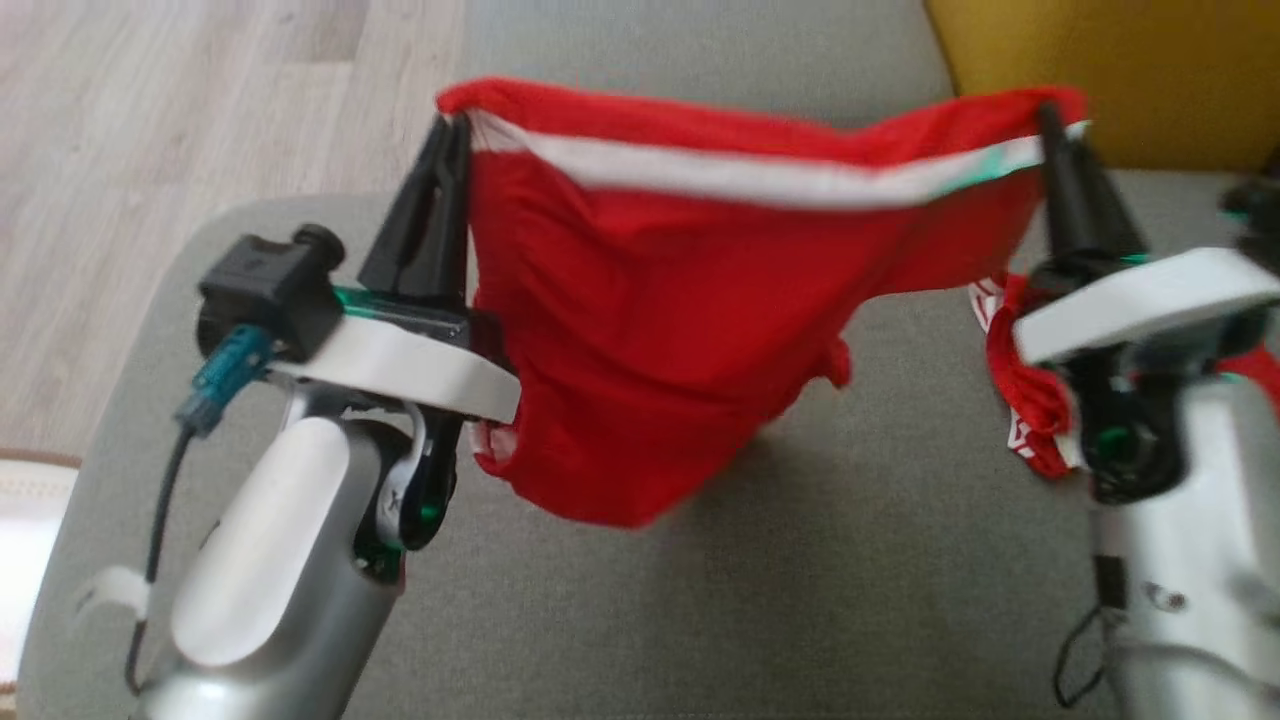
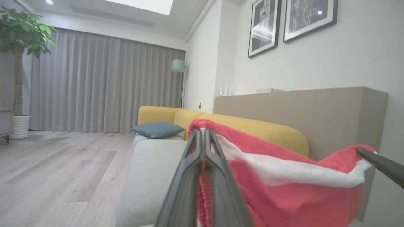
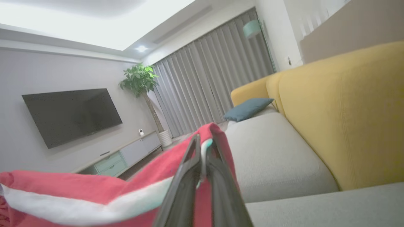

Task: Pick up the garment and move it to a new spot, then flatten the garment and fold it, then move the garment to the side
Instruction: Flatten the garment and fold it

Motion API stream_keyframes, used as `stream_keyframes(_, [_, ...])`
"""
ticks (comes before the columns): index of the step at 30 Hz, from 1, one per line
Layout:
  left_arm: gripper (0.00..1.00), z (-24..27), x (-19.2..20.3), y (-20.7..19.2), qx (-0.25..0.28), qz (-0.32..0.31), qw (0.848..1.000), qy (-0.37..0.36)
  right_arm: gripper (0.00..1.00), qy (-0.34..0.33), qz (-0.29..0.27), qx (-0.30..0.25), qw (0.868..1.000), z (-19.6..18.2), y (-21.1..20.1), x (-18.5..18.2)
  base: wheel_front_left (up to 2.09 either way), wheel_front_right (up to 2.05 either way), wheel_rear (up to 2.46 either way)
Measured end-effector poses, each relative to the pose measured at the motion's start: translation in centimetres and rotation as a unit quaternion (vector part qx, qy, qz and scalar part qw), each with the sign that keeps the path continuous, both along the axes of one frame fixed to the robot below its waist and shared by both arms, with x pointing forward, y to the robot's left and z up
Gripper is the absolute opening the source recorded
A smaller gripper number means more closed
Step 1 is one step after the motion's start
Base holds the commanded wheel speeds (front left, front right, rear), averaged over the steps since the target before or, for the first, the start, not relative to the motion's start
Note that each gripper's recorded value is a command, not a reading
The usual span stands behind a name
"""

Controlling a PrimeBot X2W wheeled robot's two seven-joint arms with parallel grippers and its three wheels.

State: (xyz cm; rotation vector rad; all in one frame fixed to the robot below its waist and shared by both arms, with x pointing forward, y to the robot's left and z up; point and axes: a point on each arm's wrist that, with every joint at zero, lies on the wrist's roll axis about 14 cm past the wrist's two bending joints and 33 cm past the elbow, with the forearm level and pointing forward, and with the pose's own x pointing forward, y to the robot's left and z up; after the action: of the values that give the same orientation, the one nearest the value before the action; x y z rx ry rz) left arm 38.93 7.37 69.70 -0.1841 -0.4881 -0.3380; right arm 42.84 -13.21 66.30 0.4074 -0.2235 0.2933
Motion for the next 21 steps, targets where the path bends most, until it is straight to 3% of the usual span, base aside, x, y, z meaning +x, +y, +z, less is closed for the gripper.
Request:
stream_keyframes(4, [0.0, 1.5, -1.5, 0.3, -0.016, 0.007, 1.0, -0.012, 0.0, -0.009, -0.01, 0.013, 1.0, 1.0, -1.5, -2.0, 0.0, 0.0, 0.0])
stream_keyframes(11, [0.0, 1.1, -3.5, 0.2, -0.011, 0.001, 1.0, 0.014, 0.0, 0.025, -0.015, 0.022, 0.999, -1.1, -2.9, -5.0, 0.0, 0.0, 0.0])
stream_keyframes(16, [0.0, 0.8, -1.4, -0.3, 0.024, -0.007, 0.999, 0.037, 0.0, 0.035, -0.02, 0.013, 0.999, -0.7, -3.4, -3.3, 0.0, 0.0, 0.0])
stream_keyframes(21, [0.0, 0.0, 4.0, -0.7, 0.064, -0.017, 0.996, 0.066, 0.0, 0.049, -0.013, -0.012, 0.999, 0.6, -2.6, 1.9, 0.0, 0.0, 0.0])
